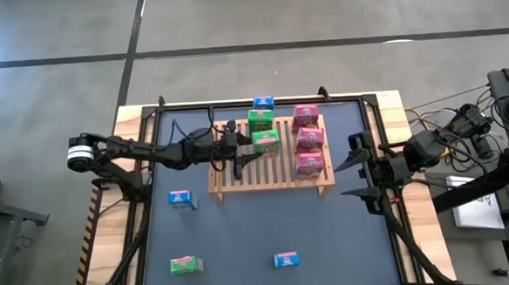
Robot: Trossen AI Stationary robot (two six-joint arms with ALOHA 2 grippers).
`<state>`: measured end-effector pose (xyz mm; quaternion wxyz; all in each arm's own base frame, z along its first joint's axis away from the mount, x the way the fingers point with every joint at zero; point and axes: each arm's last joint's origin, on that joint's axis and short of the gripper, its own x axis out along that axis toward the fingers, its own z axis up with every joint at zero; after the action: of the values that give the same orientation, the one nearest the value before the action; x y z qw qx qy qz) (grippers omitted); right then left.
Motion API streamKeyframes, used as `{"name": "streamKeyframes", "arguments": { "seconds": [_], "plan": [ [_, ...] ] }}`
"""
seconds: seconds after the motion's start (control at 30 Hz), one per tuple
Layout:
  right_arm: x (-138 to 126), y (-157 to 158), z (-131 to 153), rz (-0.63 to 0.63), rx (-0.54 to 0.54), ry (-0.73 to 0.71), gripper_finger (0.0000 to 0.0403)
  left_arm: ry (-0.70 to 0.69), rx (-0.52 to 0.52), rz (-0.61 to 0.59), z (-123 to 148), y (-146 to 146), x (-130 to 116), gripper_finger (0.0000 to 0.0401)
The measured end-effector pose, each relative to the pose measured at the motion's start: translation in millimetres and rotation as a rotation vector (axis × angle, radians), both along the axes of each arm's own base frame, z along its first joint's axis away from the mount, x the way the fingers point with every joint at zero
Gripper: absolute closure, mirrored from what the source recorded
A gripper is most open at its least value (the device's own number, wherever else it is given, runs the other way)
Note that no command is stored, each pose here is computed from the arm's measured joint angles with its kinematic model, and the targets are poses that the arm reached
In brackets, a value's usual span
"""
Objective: Stack cereal on shelf
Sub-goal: Put the top green cereal box on the shelf aligned with the other green cereal box, then put the green cereal box on the shelf aligned with the other green cereal boxes
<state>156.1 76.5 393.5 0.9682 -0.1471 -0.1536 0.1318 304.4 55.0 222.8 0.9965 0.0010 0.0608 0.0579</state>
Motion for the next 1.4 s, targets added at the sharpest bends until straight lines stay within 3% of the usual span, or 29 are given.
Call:
{"name": "streamKeyframes", "arguments": {
  "seconds": [0.47,0.87,1.03,1.13,1.23,1.4],
  "plan": [
    [0,0,0,0.001,0.001,0.001,0.0175,0.074,-0.018,0.001,-1,-1,-6,0.0152],
    [0,0,0,0.001,0.000,0.004,0.0175,0.179,-0.042,-0.024,38,-18,-53,0.0142],
    [1,0,-2,0.001,-0.010,0.022,0.0175,0.240,-0.068,-0.091,57,-54,-78,0.0142],
    [2,1,-3,0.001,-0.012,0.026,0.0175,0.302,-0.038,-0.073,65,-86,-89,0.0142],
    [3,1,-3,-0.001,-0.020,0.026,0.0175,0.304,-0.009,-0.040,76,-119,-97,0.0142],
    [4,2,-5,0.000,-0.020,0.033,0.0175,0.344,-0.042,-0.100,86,-167,-103,0.0142]
  ]
}}
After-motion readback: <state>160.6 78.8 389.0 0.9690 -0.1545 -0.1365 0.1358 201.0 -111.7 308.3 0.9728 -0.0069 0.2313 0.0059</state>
